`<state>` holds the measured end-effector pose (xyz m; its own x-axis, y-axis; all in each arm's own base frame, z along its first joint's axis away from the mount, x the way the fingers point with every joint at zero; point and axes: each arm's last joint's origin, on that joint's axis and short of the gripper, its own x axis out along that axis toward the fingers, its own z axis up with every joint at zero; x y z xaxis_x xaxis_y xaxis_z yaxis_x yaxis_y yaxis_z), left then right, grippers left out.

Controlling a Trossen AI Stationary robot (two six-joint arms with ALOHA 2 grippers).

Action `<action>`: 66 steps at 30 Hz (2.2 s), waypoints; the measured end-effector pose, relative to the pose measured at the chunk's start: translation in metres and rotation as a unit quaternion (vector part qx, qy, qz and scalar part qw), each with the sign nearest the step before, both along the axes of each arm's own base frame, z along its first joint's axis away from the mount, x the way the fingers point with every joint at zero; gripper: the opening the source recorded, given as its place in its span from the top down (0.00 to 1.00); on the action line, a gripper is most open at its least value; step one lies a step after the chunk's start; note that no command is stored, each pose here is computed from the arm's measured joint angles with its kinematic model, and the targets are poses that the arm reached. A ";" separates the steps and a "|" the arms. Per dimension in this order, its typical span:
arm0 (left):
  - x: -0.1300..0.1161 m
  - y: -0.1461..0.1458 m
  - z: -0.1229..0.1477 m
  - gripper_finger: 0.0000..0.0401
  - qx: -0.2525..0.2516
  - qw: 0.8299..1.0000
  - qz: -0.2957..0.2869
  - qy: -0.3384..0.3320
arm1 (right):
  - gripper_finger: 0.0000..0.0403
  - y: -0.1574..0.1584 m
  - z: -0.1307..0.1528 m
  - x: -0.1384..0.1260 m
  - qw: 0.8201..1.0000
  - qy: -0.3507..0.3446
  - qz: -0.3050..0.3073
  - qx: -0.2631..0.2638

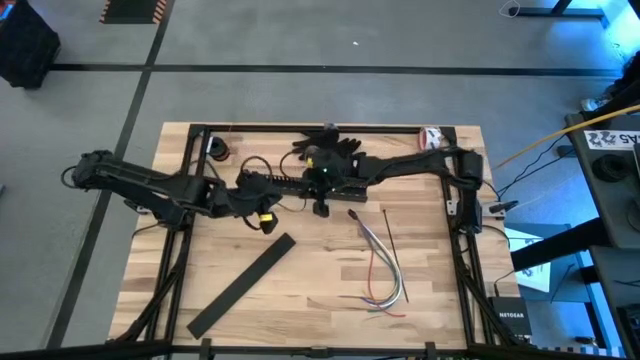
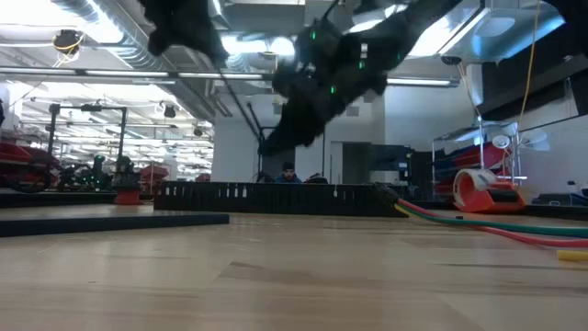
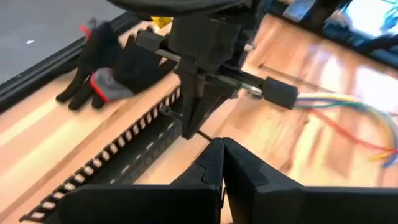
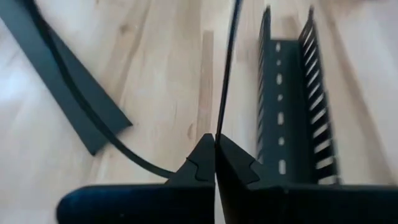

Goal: Ziptie cables
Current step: Prepare the black zip tie

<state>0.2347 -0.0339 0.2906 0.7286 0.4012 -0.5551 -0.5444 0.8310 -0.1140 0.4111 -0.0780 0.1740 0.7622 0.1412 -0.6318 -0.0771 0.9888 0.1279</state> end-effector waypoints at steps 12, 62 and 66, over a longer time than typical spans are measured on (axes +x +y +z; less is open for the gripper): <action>0.015 -0.003 -0.034 1.00 0.032 0.998 -0.020 0.044 | 0.92 -0.005 -0.039 -0.002 0.988 0.074 -0.091 0.103; 0.012 -0.004 -0.038 0.99 -0.026 0.998 -0.009 0.049 | 0.59 -0.012 -0.061 0.012 0.988 -0.031 -0.134 0.075; 0.012 -0.004 -0.038 0.99 -0.026 0.998 -0.009 0.049 | 0.68 -0.012 -0.068 0.009 0.989 -0.008 -0.130 0.066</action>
<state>0.2469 -0.0378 0.2530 0.6765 0.3579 -0.6436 -0.5404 0.8350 -0.1037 0.4206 -0.0896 0.1065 0.7928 0.0202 -0.6092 0.1744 0.9501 0.2585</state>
